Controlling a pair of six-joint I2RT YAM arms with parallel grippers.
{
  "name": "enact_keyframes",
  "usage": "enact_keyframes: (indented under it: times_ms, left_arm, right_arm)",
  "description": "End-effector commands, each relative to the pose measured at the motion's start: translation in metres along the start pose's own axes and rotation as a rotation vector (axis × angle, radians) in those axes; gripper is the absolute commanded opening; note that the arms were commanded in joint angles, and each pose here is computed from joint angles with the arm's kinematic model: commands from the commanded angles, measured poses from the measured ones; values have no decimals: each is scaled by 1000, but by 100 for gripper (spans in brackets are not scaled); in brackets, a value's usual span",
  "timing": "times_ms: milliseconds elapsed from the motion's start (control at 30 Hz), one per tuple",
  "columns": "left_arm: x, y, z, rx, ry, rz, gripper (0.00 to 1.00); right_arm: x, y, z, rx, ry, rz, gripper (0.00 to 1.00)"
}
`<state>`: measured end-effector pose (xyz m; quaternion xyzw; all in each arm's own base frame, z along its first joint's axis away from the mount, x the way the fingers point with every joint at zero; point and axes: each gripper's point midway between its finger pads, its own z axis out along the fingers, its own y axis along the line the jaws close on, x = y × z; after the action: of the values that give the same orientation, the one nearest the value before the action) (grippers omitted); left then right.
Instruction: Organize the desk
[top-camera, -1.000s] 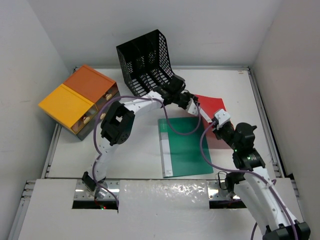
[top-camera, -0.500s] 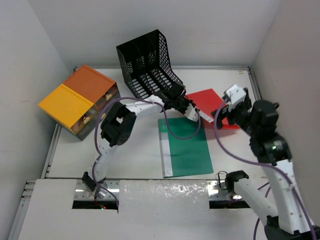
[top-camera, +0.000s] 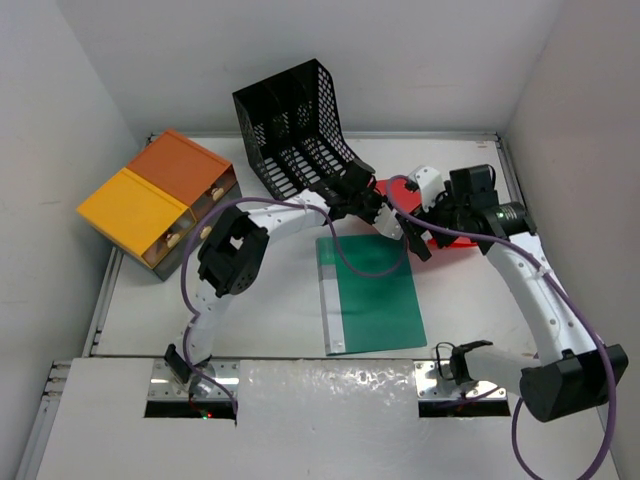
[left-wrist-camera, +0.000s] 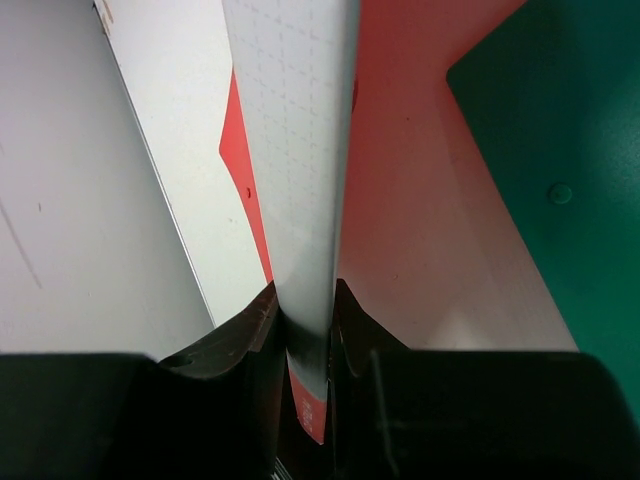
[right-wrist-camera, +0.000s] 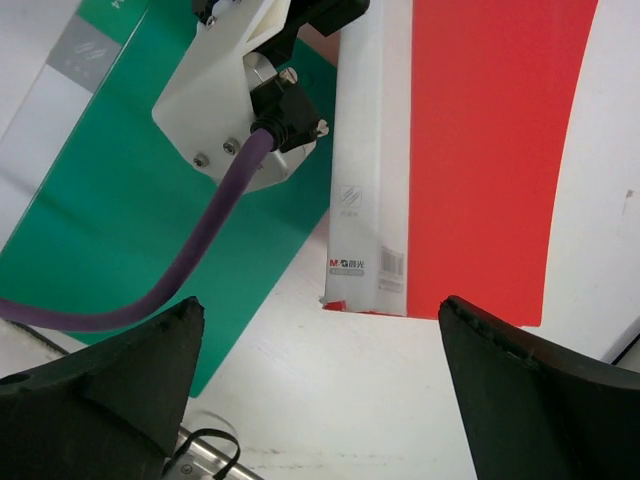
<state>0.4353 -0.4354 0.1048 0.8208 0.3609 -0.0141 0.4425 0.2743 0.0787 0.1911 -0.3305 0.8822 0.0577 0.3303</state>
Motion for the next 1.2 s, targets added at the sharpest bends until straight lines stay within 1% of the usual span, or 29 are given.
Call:
enact_keyframes:
  times_ms: [0, 133, 233, 333, 433, 467, 500, 567, 600, 700, 767, 833, 867, 900, 933, 1000, 1100, 1167]
  left_arm:
    - [-22, 32, -19, -78, -40, 18, 0]
    - [-22, 35, -20, -83, -36, 22, 0]
    - [-24, 36, -22, -85, -41, 22, 0]
    - [-25, 34, -23, -79, -47, 24, 0]
    - [-27, 33, -23, -74, -57, 25, 0]
    - [-29, 32, -23, -72, -66, 24, 0]
    - [-30, 32, -24, -71, -71, 24, 0]
    - [-35, 33, -26, -69, -91, 21, 0]
    - [-36, 33, -27, -66, -95, 16, 0]
    - [-40, 32, -30, -54, -112, 14, 0]
    - [-42, 30, -31, -48, -118, 13, 0]
    - [-44, 29, -33, -43, -127, 3, 0]
    - [-46, 28, -34, -40, -136, -2, 0]
    - [-49, 27, -35, -32, -142, -3, 0]
    - [-49, 27, -37, -30, -147, -6, 0]
    - [-54, 23, -39, -12, -170, -18, 0]
    - [-63, 20, -43, 5, -206, -52, 0]
    - [-65, 20, -45, 8, -215, -61, 0]
  right_arm:
    - [-13, -7, 4, 31, -50, -45, 94]
    - [-2, -13, 22, 43, -5, -53, 90]
    - [6, -18, 37, 65, 13, -61, 88]
    - [0, -25, 46, 95, -32, -93, 87]
    - [-14, -28, 49, 95, -72, -119, 82]
    - [-13, -29, 52, 89, -61, -119, 79]
    - [-12, -31, 54, 93, -54, -126, 73]
    - [-4, -34, 61, 103, -18, -125, 66]
    - [0, -35, 64, 107, -1, -126, 60]
    - [12, -42, 70, 140, 61, -117, 53]
    - [13, -43, 74, 148, 59, -106, 48]
    - [15, -44, 76, 154, 58, -98, 28]
    - [19, -49, 75, 191, 74, -87, 19]
    - [23, -51, 75, 210, 84, -80, 13]
    - [26, -53, 75, 227, 89, -78, 0]
    - [30, -60, 71, 283, 95, -60, 0]
    - [32, -57, 67, 290, 80, -42, 0]
    - [26, -53, 59, 284, 28, -43, 0]
